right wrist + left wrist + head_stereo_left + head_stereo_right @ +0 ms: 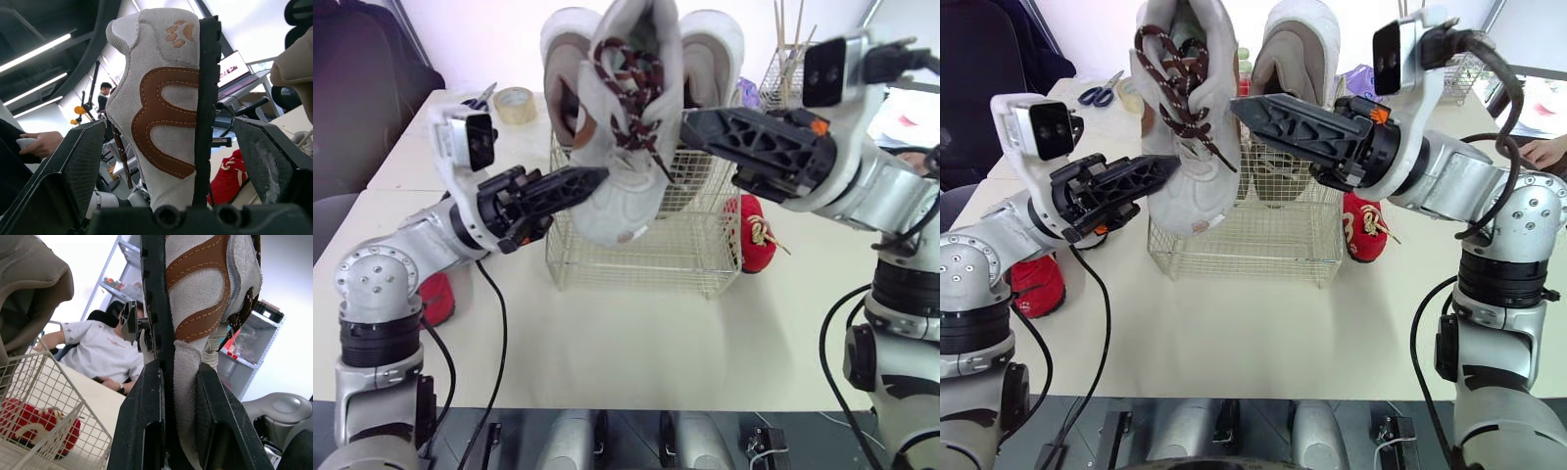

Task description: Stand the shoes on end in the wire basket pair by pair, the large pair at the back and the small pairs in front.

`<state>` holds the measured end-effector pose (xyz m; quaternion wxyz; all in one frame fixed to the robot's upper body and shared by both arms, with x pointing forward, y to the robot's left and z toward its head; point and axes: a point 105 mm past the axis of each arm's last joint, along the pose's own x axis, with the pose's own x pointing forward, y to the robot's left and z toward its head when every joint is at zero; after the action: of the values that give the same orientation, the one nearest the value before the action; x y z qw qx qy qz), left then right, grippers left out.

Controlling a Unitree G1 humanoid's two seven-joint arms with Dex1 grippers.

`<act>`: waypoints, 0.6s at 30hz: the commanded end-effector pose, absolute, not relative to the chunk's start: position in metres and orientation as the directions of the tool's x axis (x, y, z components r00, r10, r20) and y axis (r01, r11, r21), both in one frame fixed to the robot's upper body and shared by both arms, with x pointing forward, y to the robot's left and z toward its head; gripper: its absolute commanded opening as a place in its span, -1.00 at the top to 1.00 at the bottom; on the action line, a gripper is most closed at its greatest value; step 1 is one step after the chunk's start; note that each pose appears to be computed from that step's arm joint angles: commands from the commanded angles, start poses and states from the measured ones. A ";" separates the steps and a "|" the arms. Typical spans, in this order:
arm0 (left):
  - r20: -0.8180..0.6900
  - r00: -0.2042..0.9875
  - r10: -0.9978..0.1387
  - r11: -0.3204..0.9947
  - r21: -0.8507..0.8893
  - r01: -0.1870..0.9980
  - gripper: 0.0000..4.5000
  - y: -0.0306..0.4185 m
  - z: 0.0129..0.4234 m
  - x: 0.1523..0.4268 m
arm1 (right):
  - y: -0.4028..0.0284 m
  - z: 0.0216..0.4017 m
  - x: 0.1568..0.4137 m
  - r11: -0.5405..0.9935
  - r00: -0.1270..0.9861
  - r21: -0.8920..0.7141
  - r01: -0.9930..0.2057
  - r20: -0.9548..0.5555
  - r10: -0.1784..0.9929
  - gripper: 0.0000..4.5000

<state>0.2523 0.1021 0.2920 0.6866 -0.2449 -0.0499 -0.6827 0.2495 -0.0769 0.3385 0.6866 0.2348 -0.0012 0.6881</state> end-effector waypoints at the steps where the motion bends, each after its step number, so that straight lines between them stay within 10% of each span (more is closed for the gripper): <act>1: 0.404 0.036 -0.914 -0.063 -0.230 0.971 0.91 0.098 0.297 0.249 | -0.070 0.348 0.238 -0.081 0.008 0.255 -0.963 0.333 0.943 -0.97; 6: 0.404 0.029 -0.914 -0.069 -0.226 0.972 0.91 0.096 0.297 0.249 | -0.065 0.345 0.242 -0.050 0.031 0.244 -0.969 0.318 0.948 -0.63; 12: 0.399 0.043 -0.916 -0.057 -0.234 0.971 0.91 0.097 0.295 0.250 | -0.064 0.349 0.242 -0.052 0.031 0.231 -0.971 0.341 0.939 0.63; 18: 0.341 0.123 -0.932 0.042 -0.235 0.971 -0.36 0.103 0.290 0.260 | -0.069 0.360 0.242 -0.042 0.022 0.152 -0.988 0.396 0.918 0.82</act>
<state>0.2583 0.0997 0.2871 0.7006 -0.2322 -0.0439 -0.6733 0.2550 -0.0632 0.3328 0.7000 0.2162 -0.0129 0.6805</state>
